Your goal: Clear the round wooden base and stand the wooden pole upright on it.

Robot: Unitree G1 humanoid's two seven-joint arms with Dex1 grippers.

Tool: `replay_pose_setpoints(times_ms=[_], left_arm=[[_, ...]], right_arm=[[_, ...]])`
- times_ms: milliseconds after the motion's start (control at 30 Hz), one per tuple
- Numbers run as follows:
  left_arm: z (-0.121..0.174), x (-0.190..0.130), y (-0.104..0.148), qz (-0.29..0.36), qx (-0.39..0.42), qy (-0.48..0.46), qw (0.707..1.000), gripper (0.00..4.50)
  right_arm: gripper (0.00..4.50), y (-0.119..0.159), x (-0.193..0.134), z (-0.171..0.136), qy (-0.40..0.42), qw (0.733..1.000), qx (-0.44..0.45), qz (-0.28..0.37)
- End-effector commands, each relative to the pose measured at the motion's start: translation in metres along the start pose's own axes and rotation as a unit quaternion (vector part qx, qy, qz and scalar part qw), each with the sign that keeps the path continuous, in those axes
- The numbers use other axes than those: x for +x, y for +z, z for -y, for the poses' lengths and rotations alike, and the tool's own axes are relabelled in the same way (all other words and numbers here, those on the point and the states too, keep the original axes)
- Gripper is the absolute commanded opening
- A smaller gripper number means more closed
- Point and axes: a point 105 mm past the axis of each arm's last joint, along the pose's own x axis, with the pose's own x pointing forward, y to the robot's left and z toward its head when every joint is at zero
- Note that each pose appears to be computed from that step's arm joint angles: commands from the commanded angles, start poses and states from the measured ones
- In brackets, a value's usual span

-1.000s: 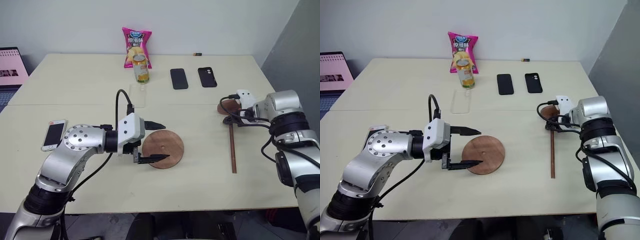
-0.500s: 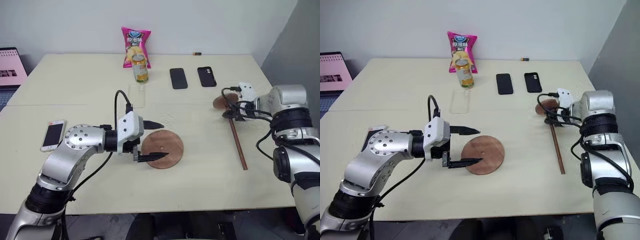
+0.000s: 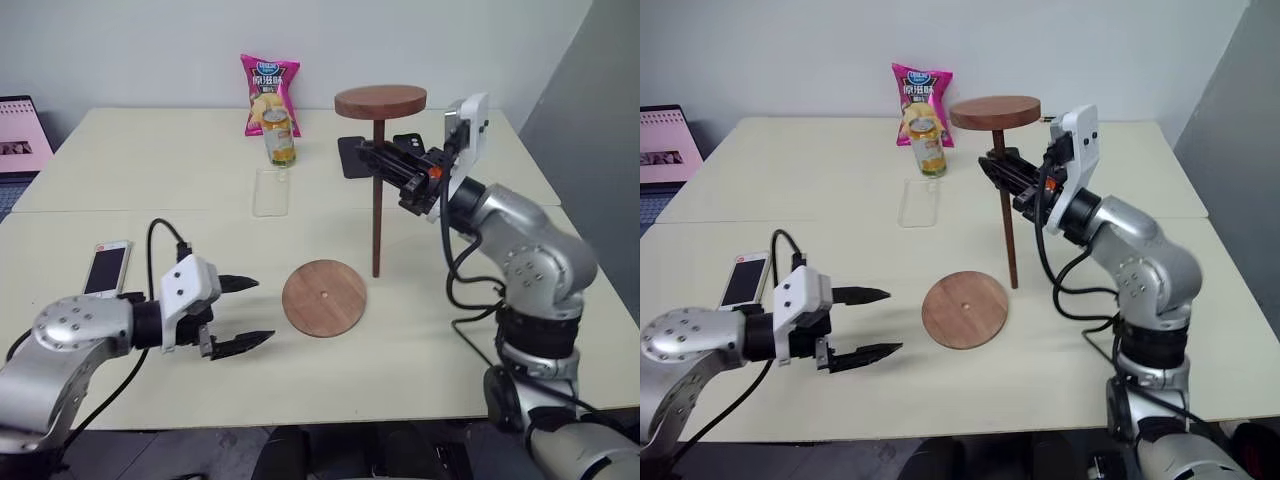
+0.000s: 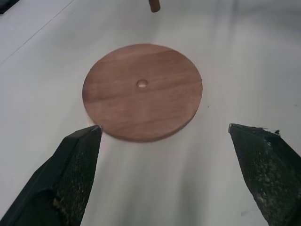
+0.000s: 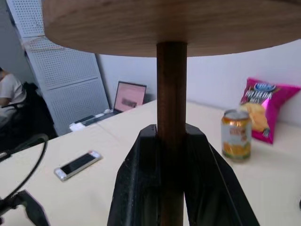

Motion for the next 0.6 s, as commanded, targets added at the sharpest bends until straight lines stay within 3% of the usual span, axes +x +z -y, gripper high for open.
replay_pose_setpoints(times_ms=[33, 300, 600], left_arm=[[0.004, -0.006, 0.008, 0.002, 0.038, 0.009, 0.999, 4.50], [0.004, 0.001, 0.010, 0.026, 0.029, 0.008, 0.999, 4.50], [0.001, 0.001, -0.002, 0.005, 0.028, 0.004, 1.000, 4.50]], right_arm=[[0.26, 0.010, 0.006, -0.028, 0.041, 0.996, -0.034, 0.074], [0.26, -0.027, 0.013, -0.069, 0.117, 0.989, -0.033, 0.086], [0.26, -0.046, 0.017, -0.079, 0.129, 0.986, -0.053, 0.092]])
